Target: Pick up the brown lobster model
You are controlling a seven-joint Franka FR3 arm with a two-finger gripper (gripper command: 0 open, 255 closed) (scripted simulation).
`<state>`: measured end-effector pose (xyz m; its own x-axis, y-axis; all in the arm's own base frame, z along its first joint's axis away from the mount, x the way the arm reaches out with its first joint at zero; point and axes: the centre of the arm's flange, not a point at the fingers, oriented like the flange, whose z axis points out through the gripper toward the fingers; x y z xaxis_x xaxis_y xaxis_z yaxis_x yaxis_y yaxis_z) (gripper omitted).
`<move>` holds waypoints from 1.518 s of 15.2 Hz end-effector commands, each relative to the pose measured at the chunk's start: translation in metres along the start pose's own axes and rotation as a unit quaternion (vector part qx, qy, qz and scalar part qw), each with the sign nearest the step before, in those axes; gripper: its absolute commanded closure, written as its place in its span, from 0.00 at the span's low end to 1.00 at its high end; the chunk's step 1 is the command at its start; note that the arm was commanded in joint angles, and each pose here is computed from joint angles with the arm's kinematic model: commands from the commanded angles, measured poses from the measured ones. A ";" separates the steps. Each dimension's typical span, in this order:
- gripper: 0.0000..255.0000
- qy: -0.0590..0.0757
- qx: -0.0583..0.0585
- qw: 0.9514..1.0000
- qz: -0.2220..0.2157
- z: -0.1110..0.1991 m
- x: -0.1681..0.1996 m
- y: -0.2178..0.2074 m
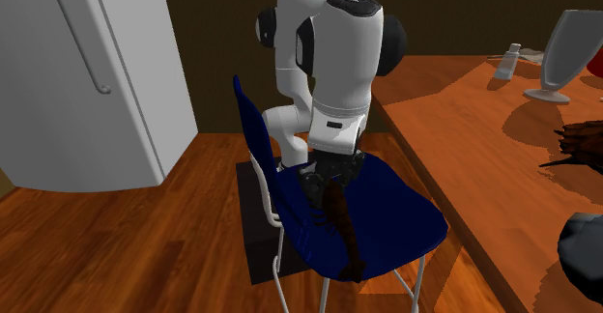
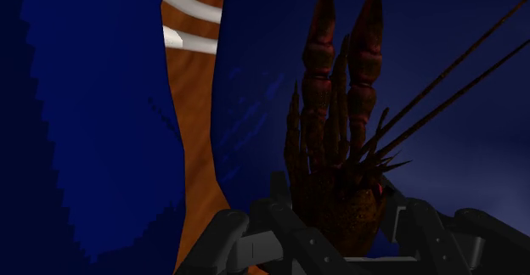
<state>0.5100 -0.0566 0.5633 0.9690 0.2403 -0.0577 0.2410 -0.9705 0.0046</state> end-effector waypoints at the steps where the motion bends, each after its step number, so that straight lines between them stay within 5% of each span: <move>1: 1.00 0.000 0.000 1.000 0.000 0.000 0.000 0.000; 8: 1.00 0.000 0.000 1.000 0.000 0.001 0.000 0.001; 23: 1.00 0.000 0.000 1.000 0.000 -0.078 -0.005 0.001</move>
<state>0.5100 -0.0575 0.6348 0.9690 0.2402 -0.0577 0.2408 -0.9706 0.0046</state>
